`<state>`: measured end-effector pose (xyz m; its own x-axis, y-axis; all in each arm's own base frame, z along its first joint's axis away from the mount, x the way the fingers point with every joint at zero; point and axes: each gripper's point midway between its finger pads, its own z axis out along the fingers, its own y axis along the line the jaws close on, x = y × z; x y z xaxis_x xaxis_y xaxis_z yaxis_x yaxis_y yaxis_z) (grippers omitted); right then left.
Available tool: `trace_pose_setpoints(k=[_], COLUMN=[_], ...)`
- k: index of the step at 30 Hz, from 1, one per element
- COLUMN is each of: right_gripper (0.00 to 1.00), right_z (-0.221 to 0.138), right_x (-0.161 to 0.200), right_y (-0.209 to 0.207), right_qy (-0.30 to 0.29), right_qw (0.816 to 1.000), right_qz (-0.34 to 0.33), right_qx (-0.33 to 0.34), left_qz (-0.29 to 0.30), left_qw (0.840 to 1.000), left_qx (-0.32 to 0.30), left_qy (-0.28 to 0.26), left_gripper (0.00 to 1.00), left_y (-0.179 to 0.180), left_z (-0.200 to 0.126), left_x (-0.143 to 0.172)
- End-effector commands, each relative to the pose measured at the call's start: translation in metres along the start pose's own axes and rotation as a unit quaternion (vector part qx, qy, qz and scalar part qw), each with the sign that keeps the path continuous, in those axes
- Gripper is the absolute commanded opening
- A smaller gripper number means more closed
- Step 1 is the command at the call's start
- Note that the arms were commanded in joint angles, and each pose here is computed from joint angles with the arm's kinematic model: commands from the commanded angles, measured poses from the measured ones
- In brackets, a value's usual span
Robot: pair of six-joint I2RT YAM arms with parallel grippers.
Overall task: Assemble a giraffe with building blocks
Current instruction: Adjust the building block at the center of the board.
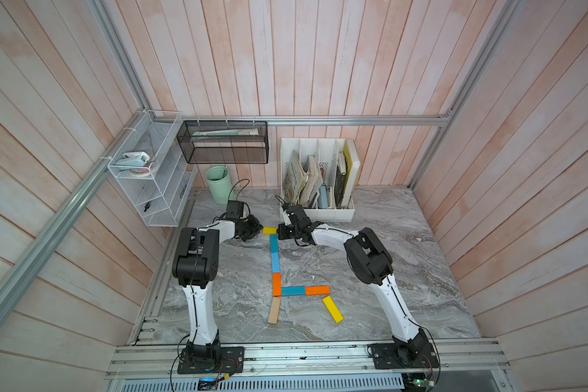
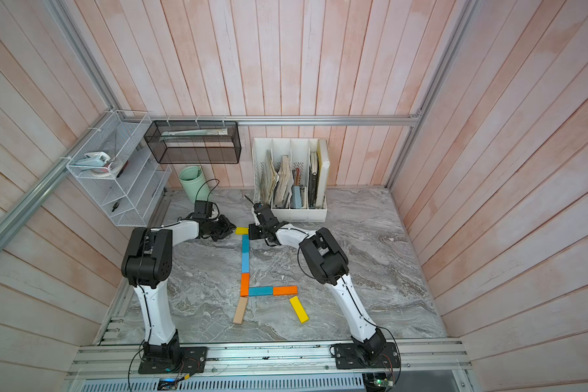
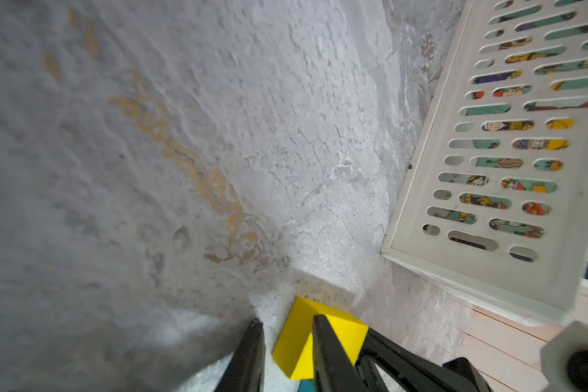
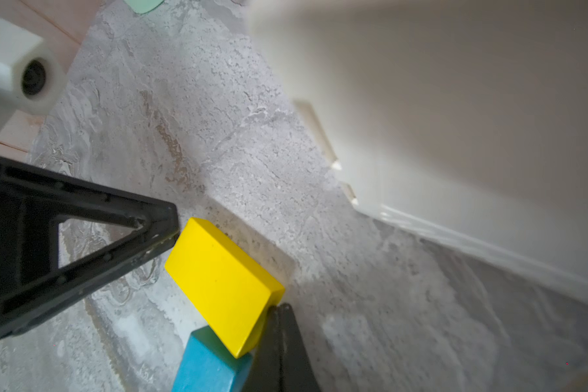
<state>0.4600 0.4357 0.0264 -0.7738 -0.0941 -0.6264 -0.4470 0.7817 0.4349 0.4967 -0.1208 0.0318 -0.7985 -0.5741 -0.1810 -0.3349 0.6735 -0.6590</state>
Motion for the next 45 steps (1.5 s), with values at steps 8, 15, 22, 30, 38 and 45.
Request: trace_pose_setpoints(k=[8, 15, 22, 30, 38, 45], right_gripper=[0.0, 0.0, 0.0, 0.0, 0.0, 0.0], right_z=[-0.02, -0.056, -0.064, -0.059, -0.054, -0.054], right_x=[0.041, 0.019, 0.026, 0.034, 0.039, 0.04], right_y=[-0.034, -0.036, -0.033, -0.035, -0.035, -0.035], right_qy=[0.043, 0.009, 0.017, 0.026, 0.033, 0.034], right_qw=[0.996, 0.997, 0.998, 0.998, 0.997, 0.997], right_qz=[0.031, 0.039, 0.038, 0.04, 0.043, 0.042], right_qx=[0.068, 0.065, 0.054, 0.052, 0.047, 0.046], left_qz=[-0.002, 0.02, 0.023, 0.017, 0.03, 0.026], left_qw=[1.0, 1.0, 0.999, 1.0, 0.998, 0.998], left_qx=[-0.015, -0.006, -0.02, 0.019, 0.046, 0.045], left_qy=[-0.01, -0.006, -0.012, 0.006, 0.039, 0.045], left_gripper=[0.25, 0.25, 0.25, 0.23, 0.22, 0.21], left_y=[0.01, 0.007, 0.014, -0.004, -0.025, -0.017], left_z=[-0.015, -0.001, 0.017, 0.032, 0.04, 0.036], left_x=[0.003, -0.005, -0.022, -0.029, -0.018, -0.005])
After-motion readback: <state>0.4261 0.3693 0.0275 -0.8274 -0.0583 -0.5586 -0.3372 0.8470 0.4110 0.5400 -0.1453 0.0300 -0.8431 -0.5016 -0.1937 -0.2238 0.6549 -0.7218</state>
